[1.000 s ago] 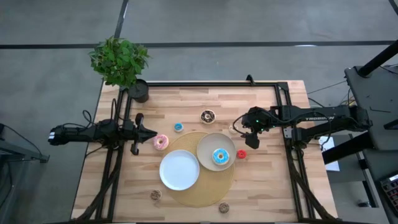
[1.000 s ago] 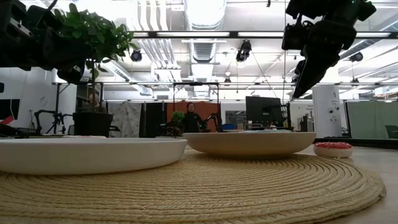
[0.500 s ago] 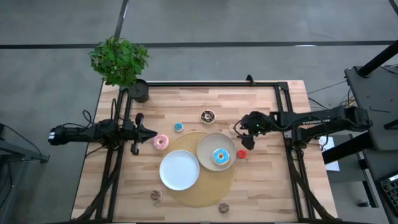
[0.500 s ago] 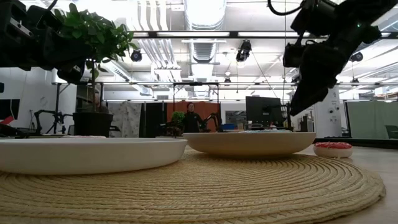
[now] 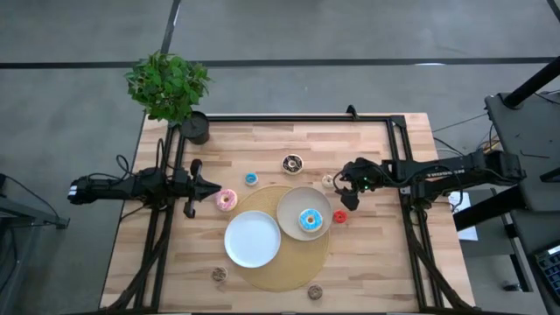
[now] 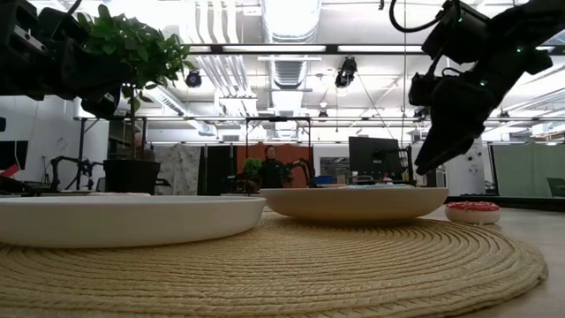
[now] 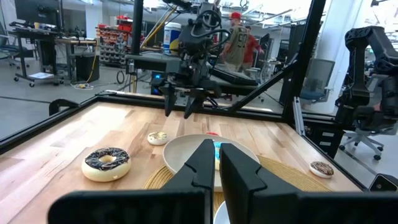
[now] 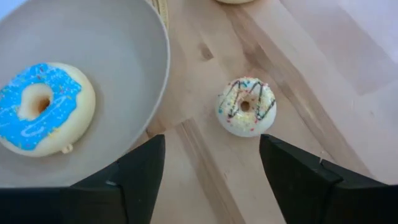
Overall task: Pick & Place donuts
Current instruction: Put the small red donut on the white plate
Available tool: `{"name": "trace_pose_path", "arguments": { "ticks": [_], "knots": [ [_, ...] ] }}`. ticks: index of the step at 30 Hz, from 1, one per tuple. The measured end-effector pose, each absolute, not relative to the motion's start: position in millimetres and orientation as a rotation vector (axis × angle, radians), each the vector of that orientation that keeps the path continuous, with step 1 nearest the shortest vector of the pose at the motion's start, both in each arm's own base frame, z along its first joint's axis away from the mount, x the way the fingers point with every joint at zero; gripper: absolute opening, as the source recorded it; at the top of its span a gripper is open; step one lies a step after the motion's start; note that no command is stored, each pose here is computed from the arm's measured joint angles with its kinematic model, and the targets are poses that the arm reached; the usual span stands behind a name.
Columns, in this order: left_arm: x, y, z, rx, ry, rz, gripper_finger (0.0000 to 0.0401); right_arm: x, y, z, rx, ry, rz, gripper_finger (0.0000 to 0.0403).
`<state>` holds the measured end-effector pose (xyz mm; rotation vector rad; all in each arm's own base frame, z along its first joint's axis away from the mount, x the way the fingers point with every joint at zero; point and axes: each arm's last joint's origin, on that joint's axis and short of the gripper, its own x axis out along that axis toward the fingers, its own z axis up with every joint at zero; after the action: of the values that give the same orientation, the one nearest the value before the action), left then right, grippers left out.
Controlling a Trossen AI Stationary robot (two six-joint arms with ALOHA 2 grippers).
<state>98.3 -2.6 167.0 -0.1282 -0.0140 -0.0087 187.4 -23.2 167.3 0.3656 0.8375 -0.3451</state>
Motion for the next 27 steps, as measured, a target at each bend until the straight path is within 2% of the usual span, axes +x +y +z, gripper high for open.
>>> {"name": "trace_pose_path", "arguments": {
  "ticks": [7,11,15,27],
  "knots": [
    [98,-3,167,-0.128,-0.014,-0.008,0.0,180,-22,161,0.332,0.822,-0.325,0.0316],
    [98,-3,167,-0.128,-0.014,-0.009,0.0,177,-22,157,0.301,0.79,-0.307,0.0336],
    [98,-3,167,-0.128,-0.014,-0.009,0.0,172,-21,152,0.299,0.714,-0.302,0.0342],
    [98,-3,167,-0.128,-0.015,-0.009,0.0,159,-22,131,0.204,0.675,-0.342,0.0331]
  ]
}}
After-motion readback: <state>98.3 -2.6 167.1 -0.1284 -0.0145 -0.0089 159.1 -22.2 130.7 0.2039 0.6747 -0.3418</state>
